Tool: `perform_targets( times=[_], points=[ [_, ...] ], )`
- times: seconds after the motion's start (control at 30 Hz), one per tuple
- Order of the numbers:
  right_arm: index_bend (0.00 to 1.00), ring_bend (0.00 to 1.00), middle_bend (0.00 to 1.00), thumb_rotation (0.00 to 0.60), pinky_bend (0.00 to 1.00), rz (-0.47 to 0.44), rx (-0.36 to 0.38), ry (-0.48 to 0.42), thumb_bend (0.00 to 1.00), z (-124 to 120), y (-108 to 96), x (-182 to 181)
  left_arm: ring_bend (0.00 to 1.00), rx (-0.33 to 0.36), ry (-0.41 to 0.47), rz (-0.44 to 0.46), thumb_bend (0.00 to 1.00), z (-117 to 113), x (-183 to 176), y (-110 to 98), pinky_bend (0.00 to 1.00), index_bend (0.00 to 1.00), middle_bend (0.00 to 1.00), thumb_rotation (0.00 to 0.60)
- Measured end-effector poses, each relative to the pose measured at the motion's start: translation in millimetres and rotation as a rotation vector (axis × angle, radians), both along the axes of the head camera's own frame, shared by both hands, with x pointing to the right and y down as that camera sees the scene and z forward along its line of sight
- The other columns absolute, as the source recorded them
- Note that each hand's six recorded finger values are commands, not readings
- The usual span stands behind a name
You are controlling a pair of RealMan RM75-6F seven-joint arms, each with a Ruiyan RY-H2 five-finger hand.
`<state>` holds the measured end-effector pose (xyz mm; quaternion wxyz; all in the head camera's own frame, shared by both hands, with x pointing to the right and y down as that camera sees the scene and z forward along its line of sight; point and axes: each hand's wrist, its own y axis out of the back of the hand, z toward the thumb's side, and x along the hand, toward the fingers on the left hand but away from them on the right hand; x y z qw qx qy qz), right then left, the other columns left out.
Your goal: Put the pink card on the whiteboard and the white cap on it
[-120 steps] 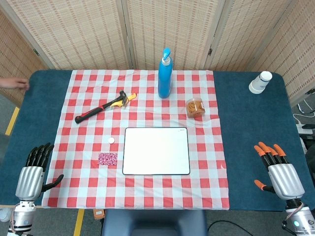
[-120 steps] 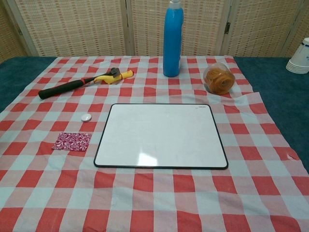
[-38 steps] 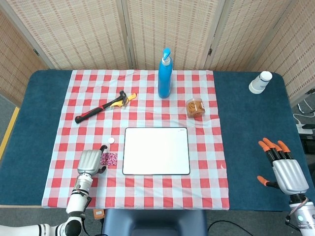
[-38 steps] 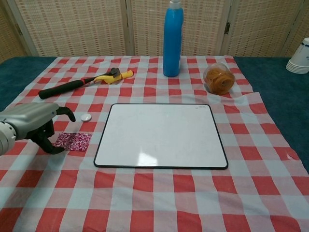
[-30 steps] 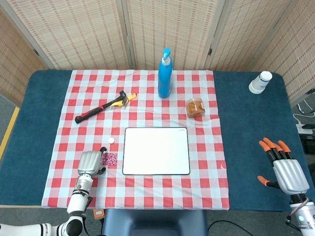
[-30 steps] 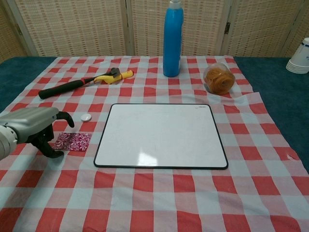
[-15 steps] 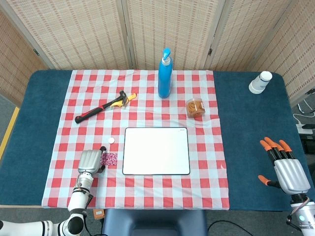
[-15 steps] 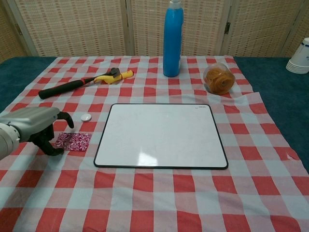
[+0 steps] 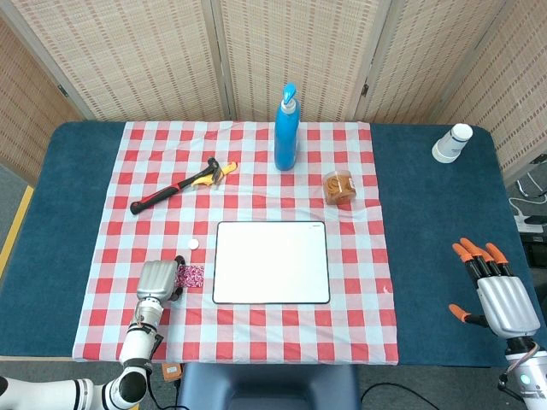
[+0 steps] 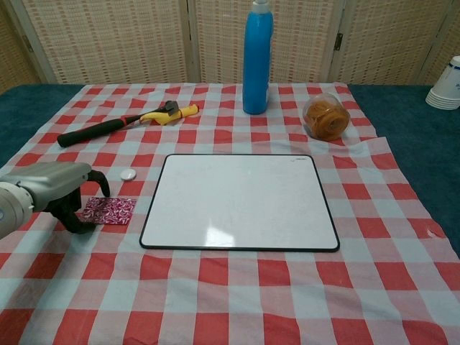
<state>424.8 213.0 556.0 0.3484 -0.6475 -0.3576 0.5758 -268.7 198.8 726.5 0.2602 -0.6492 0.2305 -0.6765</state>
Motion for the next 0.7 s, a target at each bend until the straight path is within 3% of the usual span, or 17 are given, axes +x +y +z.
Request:
perform_targets(
  times=[0.37, 0.7],
  points=[
    [0.0, 0.0, 0.0, 0.6, 0.0, 0.004, -0.002, 0.002, 0.07, 1, -1, 1, 1.0, 0.021, -0.002, 0.005, 0.32, -3, 3, -6, 1.0, 0.37, 1.0, 0.6],
    [0.0, 0.0, 0.0, 0.6, 0.0, 0.005, -0.006, 0.004, 0.07, 2, -1, 1, 1.0, 0.044, 0.035, 0.016, 0.32, -17, 18, -19, 1.0, 0.37, 1.0, 0.6]
  ],
)
